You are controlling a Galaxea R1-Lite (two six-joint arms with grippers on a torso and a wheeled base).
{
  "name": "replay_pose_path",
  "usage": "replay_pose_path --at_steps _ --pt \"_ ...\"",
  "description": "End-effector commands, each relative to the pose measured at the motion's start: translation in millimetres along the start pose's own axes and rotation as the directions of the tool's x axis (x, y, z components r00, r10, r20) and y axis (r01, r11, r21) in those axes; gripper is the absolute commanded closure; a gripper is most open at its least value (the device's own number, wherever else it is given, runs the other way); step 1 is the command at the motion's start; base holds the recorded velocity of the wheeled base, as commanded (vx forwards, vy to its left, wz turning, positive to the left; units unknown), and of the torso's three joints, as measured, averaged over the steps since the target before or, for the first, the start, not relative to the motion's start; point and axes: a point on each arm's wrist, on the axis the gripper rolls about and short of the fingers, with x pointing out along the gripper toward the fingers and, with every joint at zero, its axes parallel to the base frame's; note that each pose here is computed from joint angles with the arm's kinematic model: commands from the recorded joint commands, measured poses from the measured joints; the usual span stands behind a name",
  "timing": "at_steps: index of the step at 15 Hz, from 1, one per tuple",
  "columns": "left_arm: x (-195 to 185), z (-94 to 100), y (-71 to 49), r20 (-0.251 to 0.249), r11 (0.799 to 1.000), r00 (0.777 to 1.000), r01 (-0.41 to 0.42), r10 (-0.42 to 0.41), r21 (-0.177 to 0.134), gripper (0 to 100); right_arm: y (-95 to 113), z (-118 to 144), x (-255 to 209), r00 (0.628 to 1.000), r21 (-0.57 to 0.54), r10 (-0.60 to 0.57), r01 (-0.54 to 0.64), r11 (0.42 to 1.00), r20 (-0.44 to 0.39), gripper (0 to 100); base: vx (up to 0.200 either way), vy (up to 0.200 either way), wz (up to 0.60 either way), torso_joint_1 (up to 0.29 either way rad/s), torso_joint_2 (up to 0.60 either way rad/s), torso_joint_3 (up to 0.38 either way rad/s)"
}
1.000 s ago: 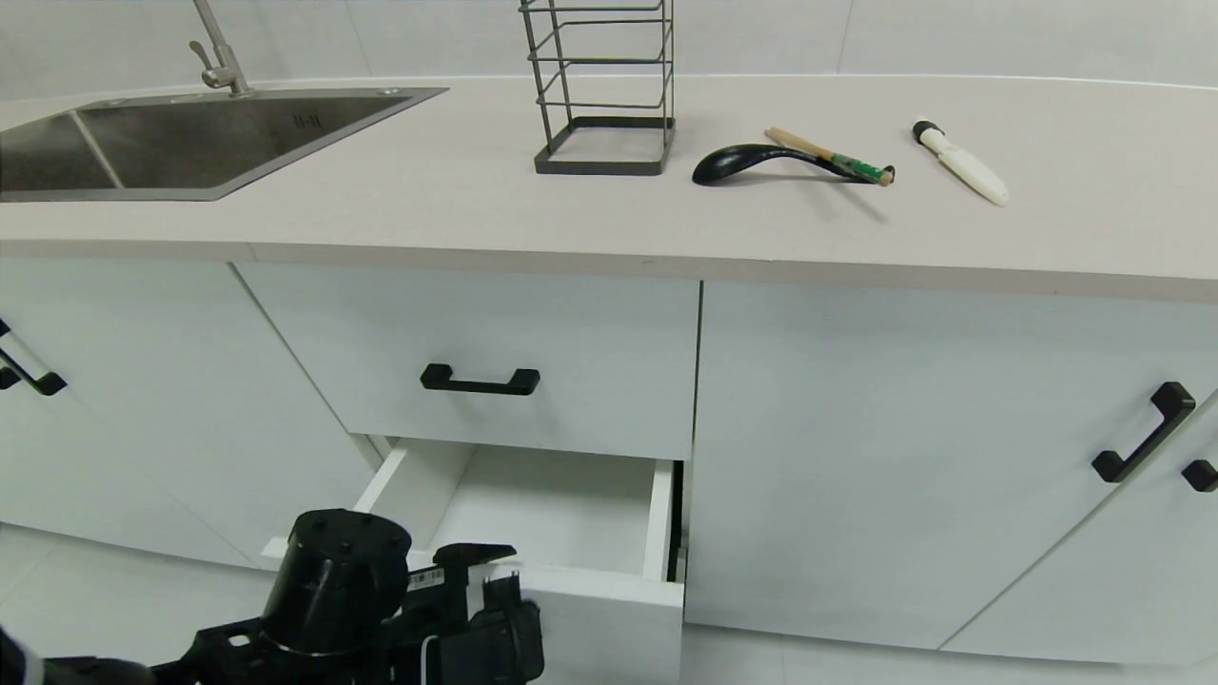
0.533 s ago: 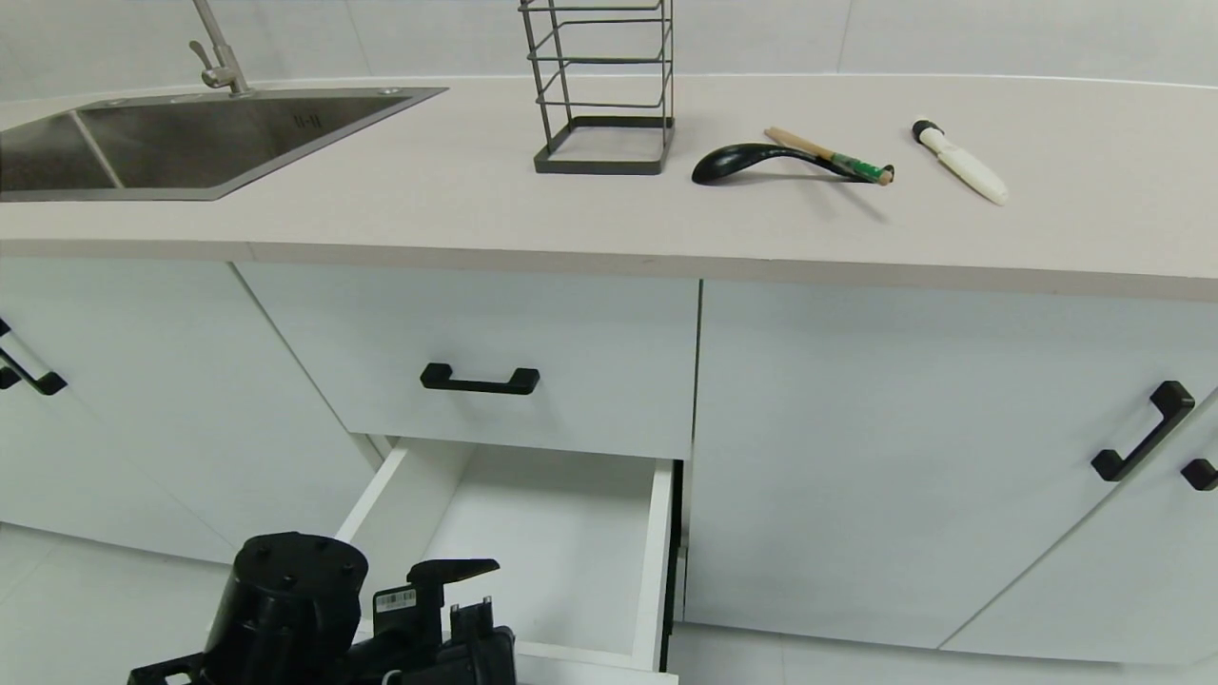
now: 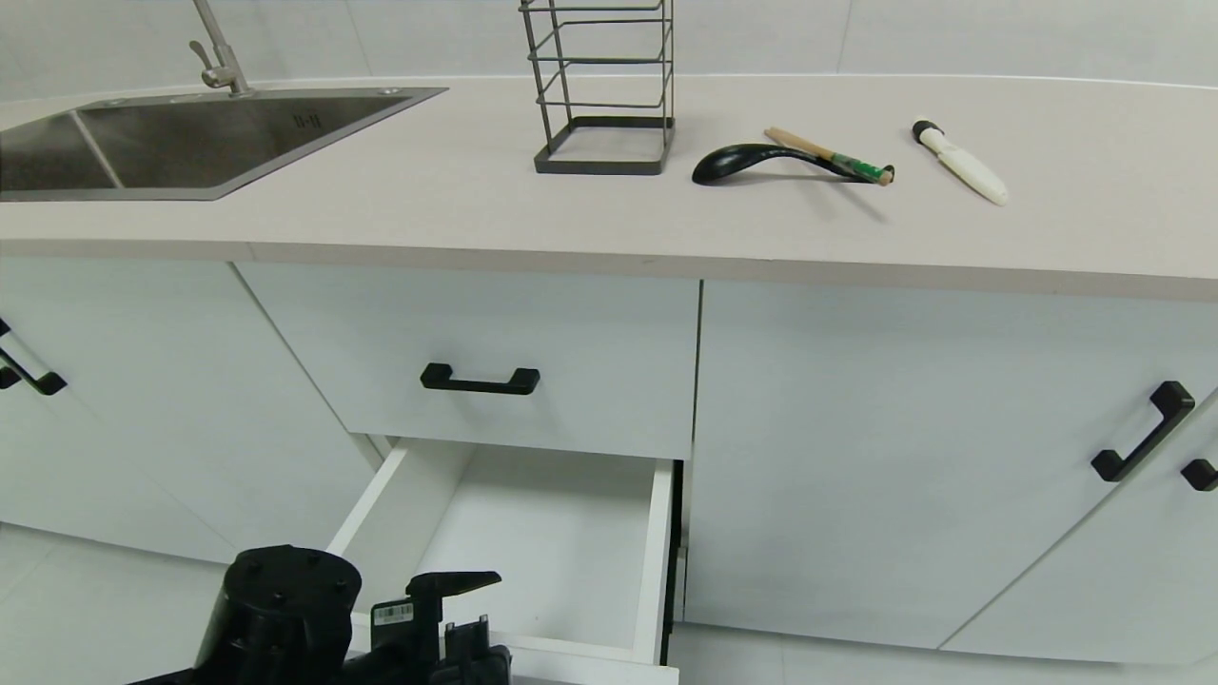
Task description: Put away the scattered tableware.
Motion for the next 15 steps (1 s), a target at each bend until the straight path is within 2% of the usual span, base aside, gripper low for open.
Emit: replay_pose_path --at_steps 1,3,4,5,6,7,8,9,10,11,12,13,14,15 --pt "-3 4.2 1.3 0.028 1.000 1.000 -0.012 0.012 0.008 0 0 0 0 1.000 0.000 0.000 0.000 1.000 -0.001 100 0.000 0.000 0.00 0.000 0.00 0.000" --pt "-15 12.5 1.7 0.089 0.999 0.995 -0.046 0.043 0.026 0 0 0 0 1.000 0.000 0.000 0.000 1.000 -0.001 100 0.000 0.000 0.00 0.000 0.00 0.000" --pt "-23 17.5 4.2 0.130 0.996 0.989 -0.079 0.075 0.028 0 0 0 0 1.000 0.000 0.000 0.000 1.000 -0.001 100 0.000 0.000 0.00 0.000 0.00 0.000" --pt "-32 24.1 7.4 0.176 0.994 0.979 -0.111 0.107 0.017 0 0 0 0 1.000 0.000 0.000 0.000 1.000 -0.001 100 0.000 0.000 0.00 0.000 0.00 0.000" --pt "-44 33.8 8.8 0.243 0.990 0.960 -0.139 0.139 -0.018 0 0 0 0 1.000 0.000 0.000 0.000 1.000 -0.001 100 0.000 0.000 0.00 0.000 0.00 0.000" --pt "-52 40.5 10.5 0.286 0.987 0.945 -0.147 0.161 -0.070 0 0 0 0 1.000 0.000 0.000 0.000 1.000 -0.001 100 0.000 0.000 0.00 0.000 0.00 0.000" --pt "-57 43.4 13.2 0.298 0.980 0.936 -0.160 0.188 -0.115 0 0 0 0 1.000 0.000 0.000 0.000 1.000 -0.001 100 0.000 0.000 0.00 0.000 0.00 0.000" --pt "-63 49.2 23.6 0.294 0.942 0.919 -0.179 0.264 -0.285 0 0 0 0 1.000 0.000 0.000 0.000 1.000 -0.001 100 0.000 0.000 0.00 0.000 0.00 0.000" --pt "-64 50.9 35.7 0.268 0.873 0.909 -0.172 0.319 -0.456 0 0 0 0 1.000 0.000 0.000 0.000 1.000 -0.001 100 0.000 0.000 0.00 0.000 0.00 0.000" --pt "-64 51.4 51.1 0.234 0.786 0.903 -0.158 0.360 -0.598 0 0 0 0 1.000 0.000 0.000 0.000 1.000 -0.001 100 0.000 0.000 0.00 0.000 0.00 0.000" --pt "-63 46.5 70.4 0.167 0.678 0.907 -0.157 0.387 -0.718 0 0 0 0 1.000 0.000 0.000 0.000 1.000 -0.001 100 0.000 0.000 0.00 0.000 0.00 0.000" --pt "-62 41.1 78.6 0.139 0.638 0.912 -0.156 0.387 -0.754 0 0 0 0 1.000 0.000 0.000 0.000 1.000 -0.001 100 0.000 0.000 0.00 0.000 0.00 0.000" --pt "-61 27.6 85.7 0.146 0.616 0.928 -0.105 0.343 -0.781 0 0 0 0 1.000 0.000 0.000 0.000 1.000 -0.001 100 0.000 0.000 0.00 0.000 0.00 0.000" --pt "-62 17.0 83.3 0.196 0.629 0.935 -0.035 0.294 -0.777 0 0 0 0 1.000 0.000 0.000 0.000 1.000 -0.001 100 0.000 0.000 0.00 0.000 0.00 0.000"
